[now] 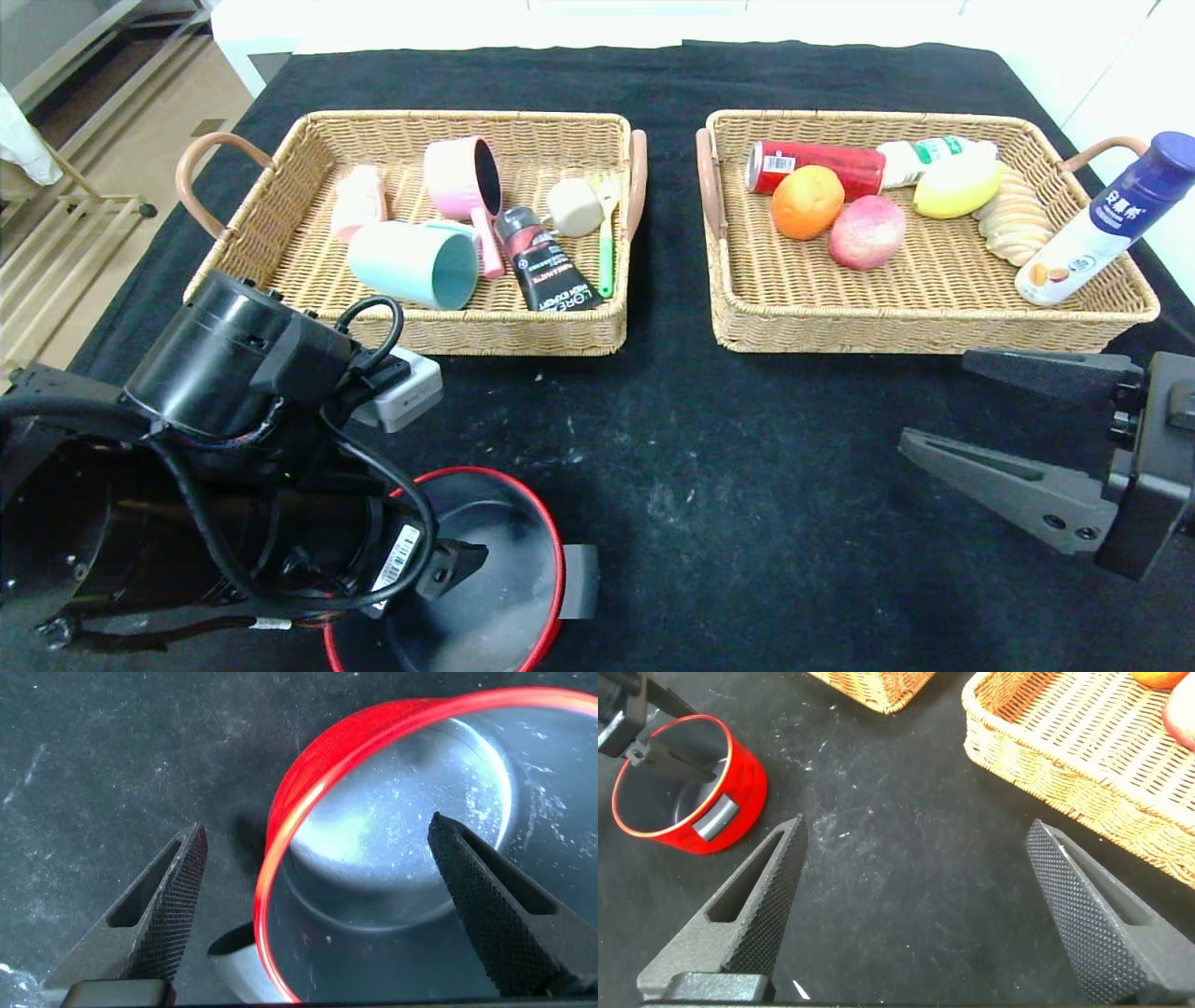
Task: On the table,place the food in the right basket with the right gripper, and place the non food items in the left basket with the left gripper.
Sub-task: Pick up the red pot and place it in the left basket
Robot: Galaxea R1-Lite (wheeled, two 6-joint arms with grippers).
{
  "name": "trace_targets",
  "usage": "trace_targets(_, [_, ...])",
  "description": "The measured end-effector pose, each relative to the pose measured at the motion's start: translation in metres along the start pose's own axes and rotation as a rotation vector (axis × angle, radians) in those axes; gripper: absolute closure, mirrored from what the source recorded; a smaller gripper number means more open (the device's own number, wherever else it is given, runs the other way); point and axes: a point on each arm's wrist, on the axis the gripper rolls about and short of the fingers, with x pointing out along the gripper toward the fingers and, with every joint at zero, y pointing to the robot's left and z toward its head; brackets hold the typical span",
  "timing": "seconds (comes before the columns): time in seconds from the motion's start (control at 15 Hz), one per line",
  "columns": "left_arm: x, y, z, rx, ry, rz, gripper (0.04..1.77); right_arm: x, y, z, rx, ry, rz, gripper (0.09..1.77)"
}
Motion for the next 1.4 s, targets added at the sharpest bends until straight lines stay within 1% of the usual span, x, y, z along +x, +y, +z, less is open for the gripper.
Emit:
trace_targets(0.27, [0.0044,-0.0004,0.0004,0.001,0.014,0.005,0.09,0.0,0.0,-0.0001,0.0,0.0,0.0,0.15])
trace_targets(0.33, [0.005,-0.0005,0.0006,0.002,0.015,0.005,0.18,0.0,0.0,-0.0002,0.0,0.001,0.0,0.15])
trace_targets(0.47, [0.006,-0.0007,0.0009,0.002,0.017,0.007,0.54,0.0,0.0,-0.0003,0.001,0.001,0.0,0.15])
trace_targets(0.6, [0.0063,-0.0008,0.0008,0.002,0.018,0.009,0.8,0.0,0.0,-0.0004,0.01,0.001,0.0,0.15])
trace_targets(0.67, [0.0063,-0.0008,0.0008,0.002,0.019,0.009,0.91,0.0001,0.0,-0.0005,0.045,0.002,0.0,0.15])
trace_targets(0.73, [0.0063,-0.0008,0.0006,0.004,0.02,0.01,1.0,0.0,0.0,-0.0004,0.033,0.001,0.0,0.15])
trace_targets(0.8, [0.0063,-0.0007,0.0006,0.004,0.021,0.01,1.19,0.0,0.0001,-0.0007,0.006,0.002,0.0,0.15])
trace_targets(0.87, [0.0063,-0.0009,-0.0004,0.007,0.027,0.008,1.64,0.0001,0.0001,-0.0009,0.002,0.003,0.0,0.15])
trace_targets(0.93, [0.006,-0.0008,0.0009,0.005,0.017,0.009,1.63,0.0001,0.0001,-0.0009,0.001,0.003,0.001,0.15])
trace_targets(1.4, [0.0061,-0.0014,-0.0004,0.01,0.022,0.007,1.63,0.0001,0.0001,-0.0011,0.001,0.004,0.001,0.15])
